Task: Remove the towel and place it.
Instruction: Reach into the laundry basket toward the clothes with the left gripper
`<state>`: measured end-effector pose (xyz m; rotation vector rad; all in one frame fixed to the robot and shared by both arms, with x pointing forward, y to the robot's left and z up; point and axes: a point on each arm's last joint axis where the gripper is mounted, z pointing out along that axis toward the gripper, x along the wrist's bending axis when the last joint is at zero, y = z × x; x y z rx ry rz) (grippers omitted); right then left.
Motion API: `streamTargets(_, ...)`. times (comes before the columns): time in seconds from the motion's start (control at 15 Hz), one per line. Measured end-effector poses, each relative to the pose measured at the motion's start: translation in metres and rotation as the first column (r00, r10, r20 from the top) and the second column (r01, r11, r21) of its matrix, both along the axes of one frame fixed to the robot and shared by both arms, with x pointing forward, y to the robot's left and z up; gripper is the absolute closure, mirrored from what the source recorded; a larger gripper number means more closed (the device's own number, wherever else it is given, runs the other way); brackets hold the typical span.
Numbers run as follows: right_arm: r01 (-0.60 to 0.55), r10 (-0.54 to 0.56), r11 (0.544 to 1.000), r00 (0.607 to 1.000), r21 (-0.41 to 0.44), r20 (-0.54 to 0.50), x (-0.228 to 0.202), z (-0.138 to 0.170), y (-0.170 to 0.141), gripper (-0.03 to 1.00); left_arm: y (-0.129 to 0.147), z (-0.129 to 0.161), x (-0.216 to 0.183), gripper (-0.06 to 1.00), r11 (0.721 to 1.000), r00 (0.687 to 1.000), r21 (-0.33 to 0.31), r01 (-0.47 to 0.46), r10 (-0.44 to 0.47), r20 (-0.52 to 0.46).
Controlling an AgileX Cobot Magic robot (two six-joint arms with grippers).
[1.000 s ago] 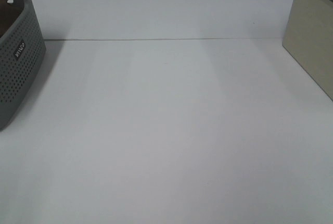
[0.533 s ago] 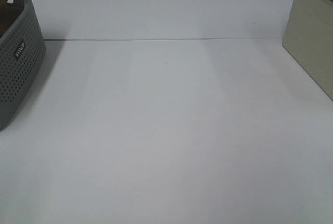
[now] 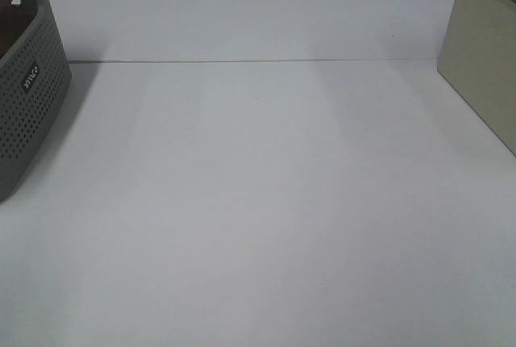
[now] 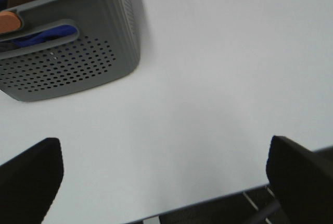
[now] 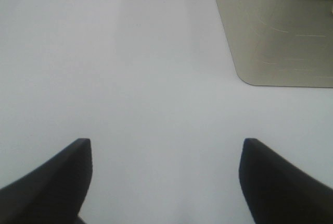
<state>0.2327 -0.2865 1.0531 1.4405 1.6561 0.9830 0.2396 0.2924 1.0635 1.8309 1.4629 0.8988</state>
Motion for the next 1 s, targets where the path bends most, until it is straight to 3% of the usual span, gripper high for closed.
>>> streamTargets(0.2,0.0,0.0,1.0,1.0,0.0,0.0,0.0,0.0,0.0,0.21,0.002,0.025,0.031,-0.05,0.988,0.985,0.108,0.112,-0.096,-0.145)
streamTargets(0.33,0.0,0.0,1.0,1.0,0.0,0.0,0.0,0.0,0.0,0.21,0.005,0.041,0.063,-0.05,0.959,0.957,0.187,0.211,-0.163,-0.241)
streamTargets(0.4,0.0,0.0,1.0,1.0,0.0,0.0,0.0,0.0,0.0,0.21,0.009,0.051,0.095,-0.05,0.92,0.927,0.264,0.291,-0.202,-0.315)
streamTargets(0.6,0.0,0.0,1.0,1.0,0.0,0.0,0.0,0.0,0.0,0.21,0.023,0.073,0.156,-0.05,0.847,0.89,0.388,0.362,-0.191,-0.415)
streamTargets(0.87,0.0,0.0,1.0,1.0,0.0,0.0,0.0,0.0,0.0,0.21,0.041,0.08,0.24,-0.05,0.745,0.835,0.501,0.44,-0.135,-0.533)
streamTargets(1.0,0.0,0.0,1.0,1.0,0.0,0.0,0.0,0.0,0.0,0.21,0.046,0.077,0.268,-0.05,0.713,0.815,0.521,0.469,-0.123,-0.566)
